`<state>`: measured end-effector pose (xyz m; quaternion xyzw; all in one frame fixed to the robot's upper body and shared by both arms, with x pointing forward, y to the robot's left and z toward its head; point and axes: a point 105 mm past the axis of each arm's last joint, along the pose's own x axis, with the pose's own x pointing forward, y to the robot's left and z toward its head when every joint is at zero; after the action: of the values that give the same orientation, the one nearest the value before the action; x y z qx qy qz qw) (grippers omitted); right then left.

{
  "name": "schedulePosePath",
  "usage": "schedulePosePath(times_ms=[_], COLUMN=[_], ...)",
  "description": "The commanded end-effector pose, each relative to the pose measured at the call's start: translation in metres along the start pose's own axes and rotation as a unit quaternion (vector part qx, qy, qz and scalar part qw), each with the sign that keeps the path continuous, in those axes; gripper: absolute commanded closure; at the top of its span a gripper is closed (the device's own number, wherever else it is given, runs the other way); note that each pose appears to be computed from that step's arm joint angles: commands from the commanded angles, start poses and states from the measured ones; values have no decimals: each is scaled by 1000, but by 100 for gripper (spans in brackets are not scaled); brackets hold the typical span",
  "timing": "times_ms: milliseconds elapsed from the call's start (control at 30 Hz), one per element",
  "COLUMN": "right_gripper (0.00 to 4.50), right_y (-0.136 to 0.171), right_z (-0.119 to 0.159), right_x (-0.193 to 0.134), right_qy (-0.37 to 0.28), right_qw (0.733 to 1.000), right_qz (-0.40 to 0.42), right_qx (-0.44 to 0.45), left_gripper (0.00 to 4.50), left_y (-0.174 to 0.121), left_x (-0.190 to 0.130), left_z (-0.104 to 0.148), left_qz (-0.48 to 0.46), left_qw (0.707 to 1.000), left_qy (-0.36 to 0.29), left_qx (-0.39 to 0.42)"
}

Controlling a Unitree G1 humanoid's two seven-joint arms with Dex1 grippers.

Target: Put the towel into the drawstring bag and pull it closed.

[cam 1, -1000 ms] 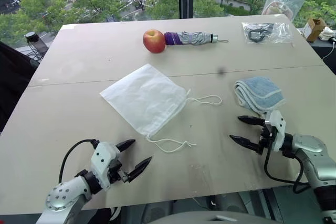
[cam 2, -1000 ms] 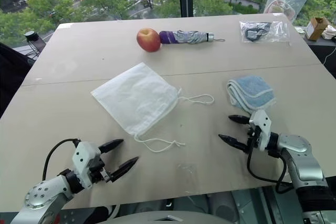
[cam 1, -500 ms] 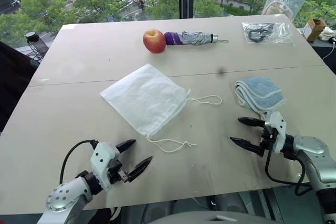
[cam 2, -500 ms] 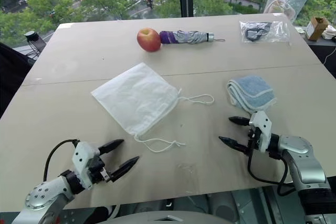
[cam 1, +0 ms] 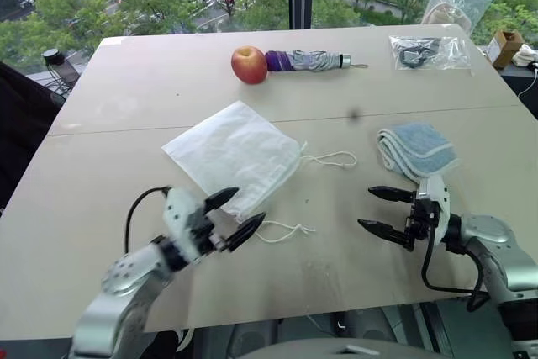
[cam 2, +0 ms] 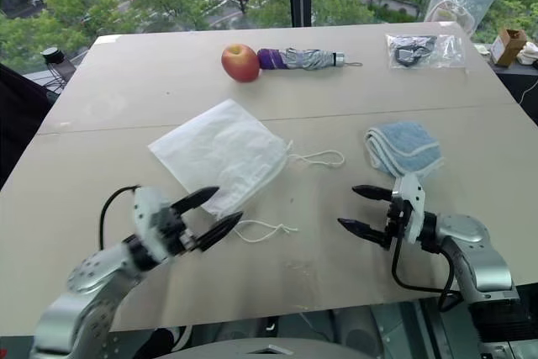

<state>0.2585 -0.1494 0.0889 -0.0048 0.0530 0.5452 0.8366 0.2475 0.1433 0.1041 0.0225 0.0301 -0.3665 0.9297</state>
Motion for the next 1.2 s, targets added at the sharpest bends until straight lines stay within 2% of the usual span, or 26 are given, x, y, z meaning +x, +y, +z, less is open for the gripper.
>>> schedulePosePath(times_ms=[33,233,367,567,767,933,1200], right_gripper=[1,1,1,1,1,1,1], right_y=[0,3,5,9,11,10,9], right_z=[20,20,22,29,29,27,26], right_x=[0,-2,-2,-2,-5,-7,-7], right_qy=[-23,-17,-18,-21,-18,-13,-11], right_qw=[999,999,999,999,999,999,999], right_qz=[4,3,6,8,6,1,-3], right_qx=[-26,-30,-32,-37,-37,-37,-39], left_gripper=[4,4,4,4,4,4,4], left_y=[-5,9,6,-2,8,12,17], left_x=[23,54,62,68,65,62,61], left_z=[15,16,7,1,-1,-8,-5], left_qz=[29,158,184,175,209,241,277], left_qw=[998,969,954,945,925,914,900], left_qy=[-13,-4,13,22,32,38,25], left_qx=[63,191,238,276,315,325,335])
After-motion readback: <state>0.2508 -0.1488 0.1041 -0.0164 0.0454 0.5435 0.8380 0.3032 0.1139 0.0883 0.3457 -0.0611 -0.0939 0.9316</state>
